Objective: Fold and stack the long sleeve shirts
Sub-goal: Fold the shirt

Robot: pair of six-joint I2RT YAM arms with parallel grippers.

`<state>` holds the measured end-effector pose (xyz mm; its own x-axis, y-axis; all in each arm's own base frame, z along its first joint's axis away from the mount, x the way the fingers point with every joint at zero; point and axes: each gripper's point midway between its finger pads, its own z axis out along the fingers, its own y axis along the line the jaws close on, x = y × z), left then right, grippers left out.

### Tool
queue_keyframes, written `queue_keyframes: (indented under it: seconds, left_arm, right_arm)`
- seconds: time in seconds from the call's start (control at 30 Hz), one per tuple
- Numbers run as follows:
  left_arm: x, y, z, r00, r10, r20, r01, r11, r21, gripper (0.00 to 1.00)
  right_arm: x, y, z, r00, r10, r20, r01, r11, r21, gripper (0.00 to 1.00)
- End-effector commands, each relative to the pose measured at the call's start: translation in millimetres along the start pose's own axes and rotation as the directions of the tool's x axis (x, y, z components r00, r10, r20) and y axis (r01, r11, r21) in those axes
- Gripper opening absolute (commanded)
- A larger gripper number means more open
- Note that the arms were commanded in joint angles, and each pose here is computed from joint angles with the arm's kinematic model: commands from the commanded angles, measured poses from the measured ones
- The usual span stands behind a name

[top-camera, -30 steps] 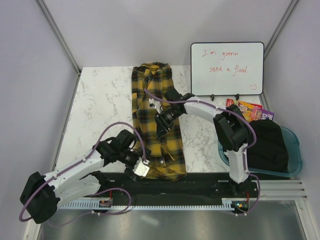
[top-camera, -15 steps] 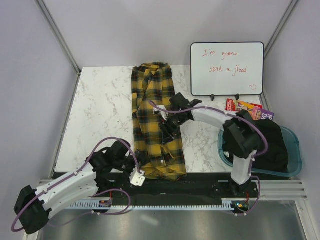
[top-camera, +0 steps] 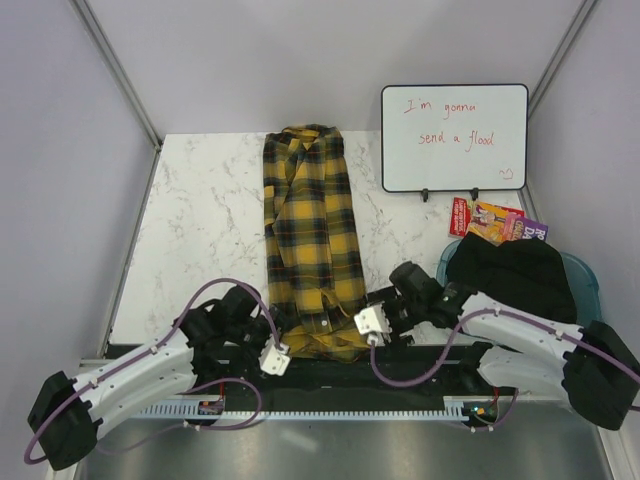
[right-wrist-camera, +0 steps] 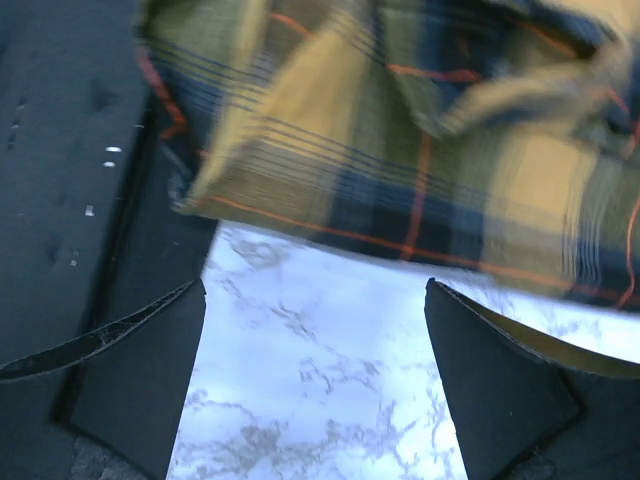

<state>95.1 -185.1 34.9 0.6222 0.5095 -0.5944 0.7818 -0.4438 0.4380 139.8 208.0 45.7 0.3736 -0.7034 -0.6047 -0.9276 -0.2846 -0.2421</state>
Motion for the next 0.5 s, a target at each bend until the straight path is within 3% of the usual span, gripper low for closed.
queue_keyframes:
  seconds: [0.0,0.47]
  left_arm:
    - [-1.3,8.7,5.3,0.998,0.055,0.02,-0.054,0.998,-0.042,0.99]
    - [15.5,42.0,2.2,0.981,0.181,-0.069,-0.194,0.933,-0.304,0.99]
  right_arm:
    - [-25.3,-18.6,10.4,0.954,-0.299,0.02,0.292,0.943,0.158,0.98]
    - [-27.0,-21.3,40.6,0.894,-0.443,-0.063,0.44,0.846,0.299,0.98]
